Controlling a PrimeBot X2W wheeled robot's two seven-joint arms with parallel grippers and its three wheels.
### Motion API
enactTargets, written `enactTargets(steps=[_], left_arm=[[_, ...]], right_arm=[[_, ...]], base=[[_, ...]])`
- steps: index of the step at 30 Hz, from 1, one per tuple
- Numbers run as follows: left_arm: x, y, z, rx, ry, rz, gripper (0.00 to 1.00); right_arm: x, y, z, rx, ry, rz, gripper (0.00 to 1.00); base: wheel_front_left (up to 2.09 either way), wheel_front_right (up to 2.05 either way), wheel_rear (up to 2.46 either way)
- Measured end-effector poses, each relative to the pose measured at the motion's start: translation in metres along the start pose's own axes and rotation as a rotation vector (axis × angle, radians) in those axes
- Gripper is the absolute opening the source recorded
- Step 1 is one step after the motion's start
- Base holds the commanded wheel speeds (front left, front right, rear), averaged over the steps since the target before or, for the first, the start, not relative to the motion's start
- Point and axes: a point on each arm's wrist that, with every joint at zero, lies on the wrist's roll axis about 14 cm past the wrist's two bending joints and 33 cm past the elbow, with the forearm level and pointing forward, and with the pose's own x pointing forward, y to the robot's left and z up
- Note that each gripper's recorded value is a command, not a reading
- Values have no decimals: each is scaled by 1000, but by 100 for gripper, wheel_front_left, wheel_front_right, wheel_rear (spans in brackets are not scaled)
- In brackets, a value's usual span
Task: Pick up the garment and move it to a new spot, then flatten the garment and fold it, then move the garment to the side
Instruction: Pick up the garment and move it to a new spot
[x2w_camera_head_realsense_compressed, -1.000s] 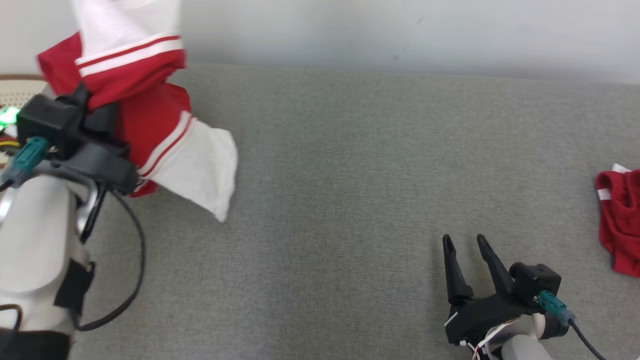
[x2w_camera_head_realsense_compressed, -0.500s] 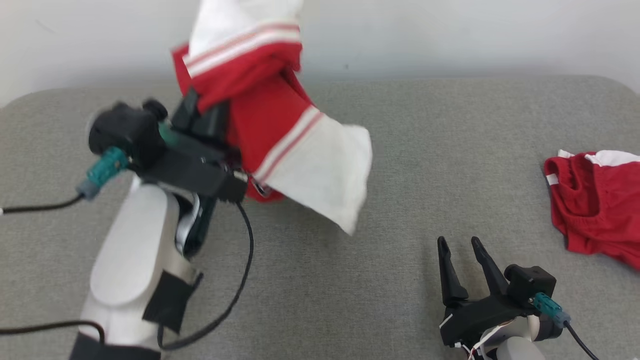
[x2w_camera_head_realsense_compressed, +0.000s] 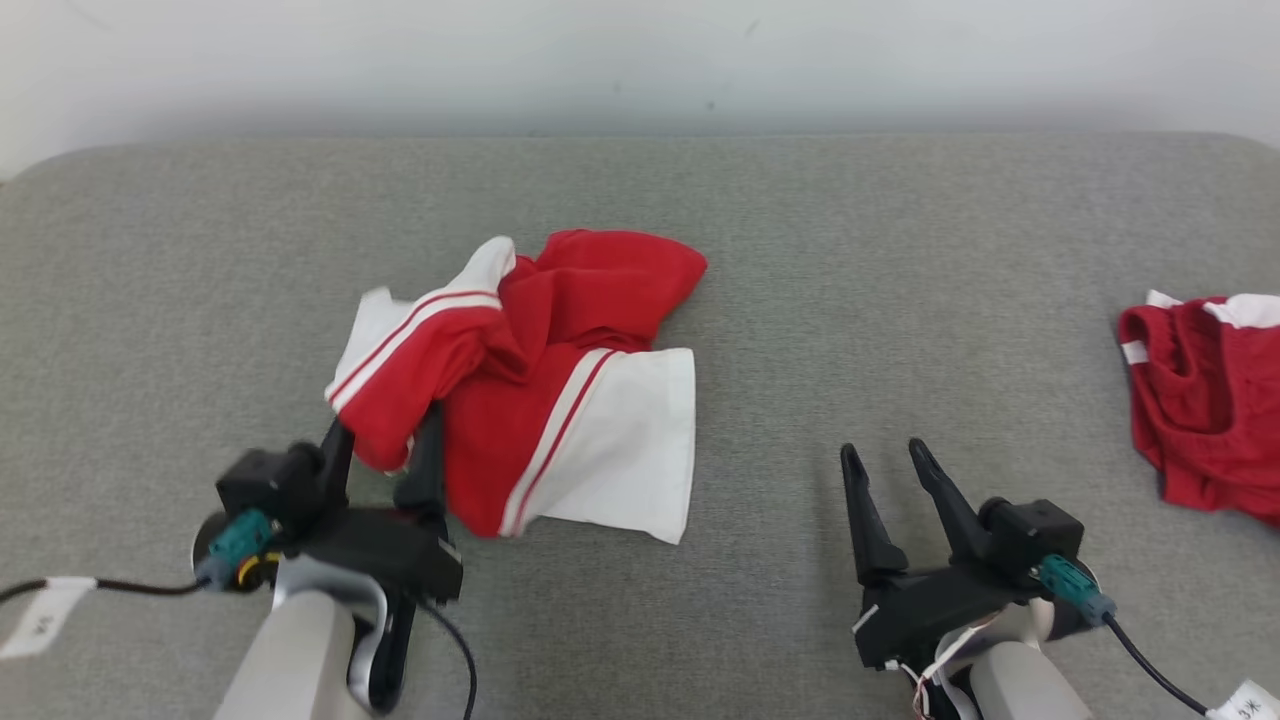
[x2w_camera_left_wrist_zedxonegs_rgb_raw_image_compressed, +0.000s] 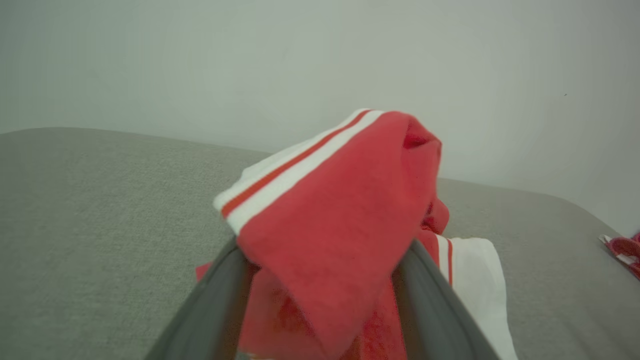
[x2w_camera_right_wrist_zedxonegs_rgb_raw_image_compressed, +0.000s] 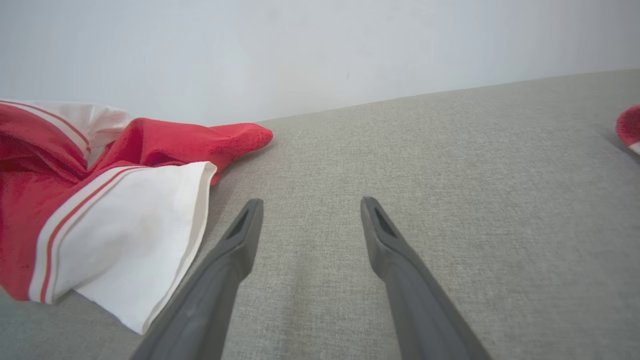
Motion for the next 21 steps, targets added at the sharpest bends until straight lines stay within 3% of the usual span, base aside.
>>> enactTargets(steps=[10,14,17,21], left_arm=[[-44,45,-31,6,99,139,100],[-59,55,-30,11,104,176,100],[-71,65,-30,16,109,211,100],[-83,80,-21,35,91,258,100]], right_arm=[[24,66,4,-3,-5,219,100],[25,94,-17,-6,60,315,100],[25,104,-39,-1,134,350,100],[36,93,-50,-27,172,332,100]], base=[[0,0,0],[0,0,0],[0,0,0],[0,0,0]])
